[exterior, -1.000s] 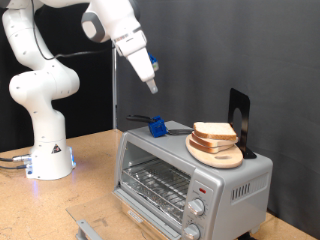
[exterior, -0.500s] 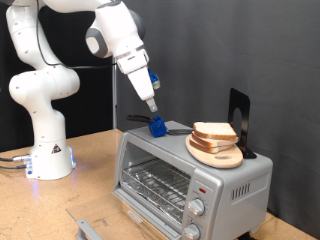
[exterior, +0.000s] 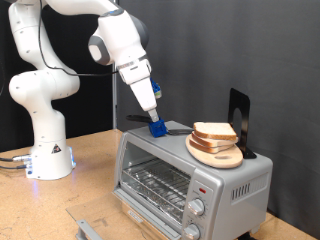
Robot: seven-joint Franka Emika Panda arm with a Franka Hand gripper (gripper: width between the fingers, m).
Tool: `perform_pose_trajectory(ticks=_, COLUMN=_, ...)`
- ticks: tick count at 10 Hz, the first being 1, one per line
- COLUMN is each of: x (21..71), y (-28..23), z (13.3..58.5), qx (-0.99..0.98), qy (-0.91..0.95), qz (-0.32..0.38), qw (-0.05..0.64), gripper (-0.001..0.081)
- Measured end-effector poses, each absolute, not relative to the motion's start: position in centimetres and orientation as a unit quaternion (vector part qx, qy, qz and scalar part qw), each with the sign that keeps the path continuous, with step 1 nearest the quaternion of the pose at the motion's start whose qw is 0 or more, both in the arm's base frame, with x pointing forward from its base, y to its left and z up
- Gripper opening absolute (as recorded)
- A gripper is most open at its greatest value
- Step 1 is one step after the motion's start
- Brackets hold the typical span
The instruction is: Make a piece of toast with the oven
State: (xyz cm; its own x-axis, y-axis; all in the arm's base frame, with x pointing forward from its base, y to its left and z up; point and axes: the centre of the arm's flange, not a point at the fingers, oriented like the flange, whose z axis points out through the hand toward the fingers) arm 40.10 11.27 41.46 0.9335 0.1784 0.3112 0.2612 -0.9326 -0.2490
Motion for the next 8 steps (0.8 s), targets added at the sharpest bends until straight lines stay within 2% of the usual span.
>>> perform_pose_trajectory(ticks=8, x=40.1, y=11.6, z=40.1, qx=-0.972, qy=-0.128, qz=-0.130, qw=0.148, gripper=0.0682)
